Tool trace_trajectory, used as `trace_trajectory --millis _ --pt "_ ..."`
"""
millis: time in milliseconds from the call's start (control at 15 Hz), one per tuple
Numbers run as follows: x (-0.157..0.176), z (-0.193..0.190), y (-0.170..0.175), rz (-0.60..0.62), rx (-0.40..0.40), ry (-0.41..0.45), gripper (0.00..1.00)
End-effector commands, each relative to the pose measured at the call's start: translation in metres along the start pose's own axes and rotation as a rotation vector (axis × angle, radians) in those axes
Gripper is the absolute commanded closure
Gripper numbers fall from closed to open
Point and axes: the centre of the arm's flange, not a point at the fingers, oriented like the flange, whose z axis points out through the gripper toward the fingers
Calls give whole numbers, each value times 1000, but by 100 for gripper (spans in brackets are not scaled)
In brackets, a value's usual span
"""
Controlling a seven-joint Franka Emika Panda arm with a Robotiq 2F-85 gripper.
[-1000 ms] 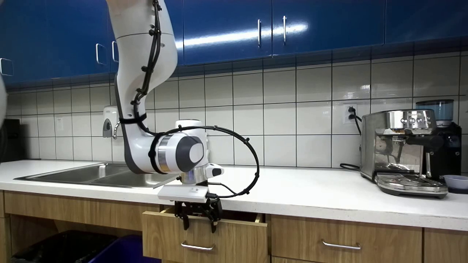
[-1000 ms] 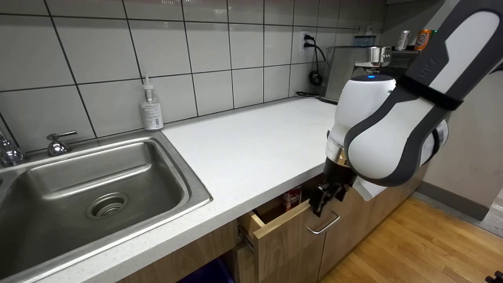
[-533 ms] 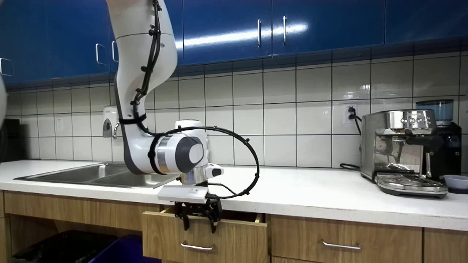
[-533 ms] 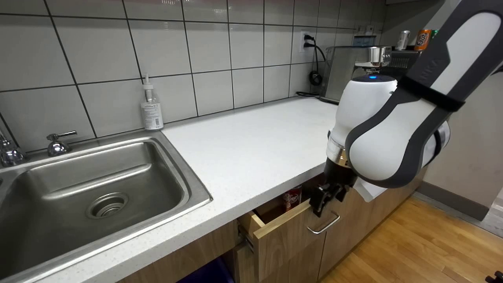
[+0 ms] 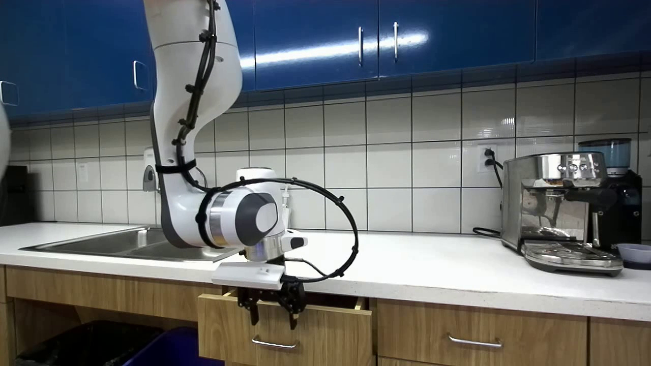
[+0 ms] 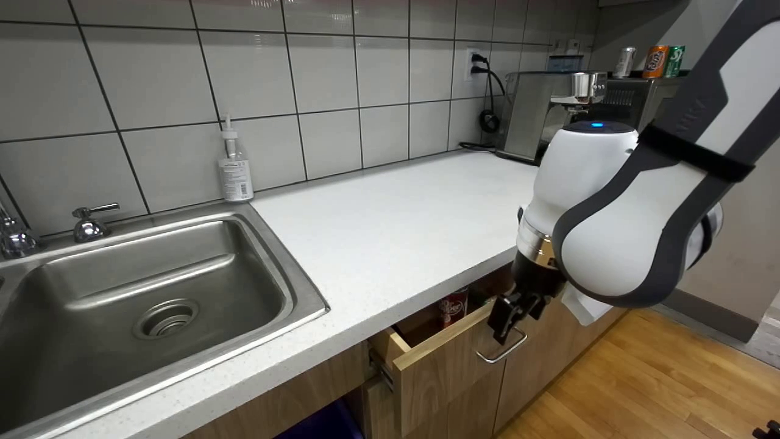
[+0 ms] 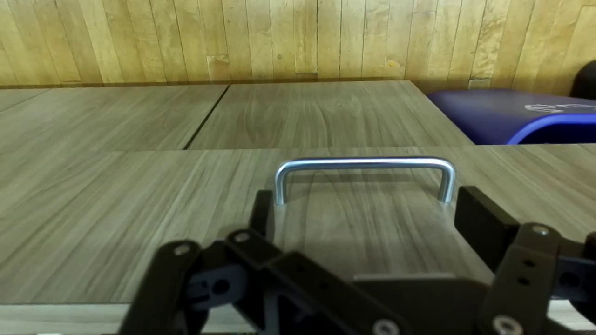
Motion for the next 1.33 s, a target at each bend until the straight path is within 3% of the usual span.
trace_trajectory --millis 0,867,1267 --pt "-16 -27 -8 14 -15 33 0" --pt "19 -92 21 49 -72 135 0" --pt "34 -99 25 5 -39 96 0"
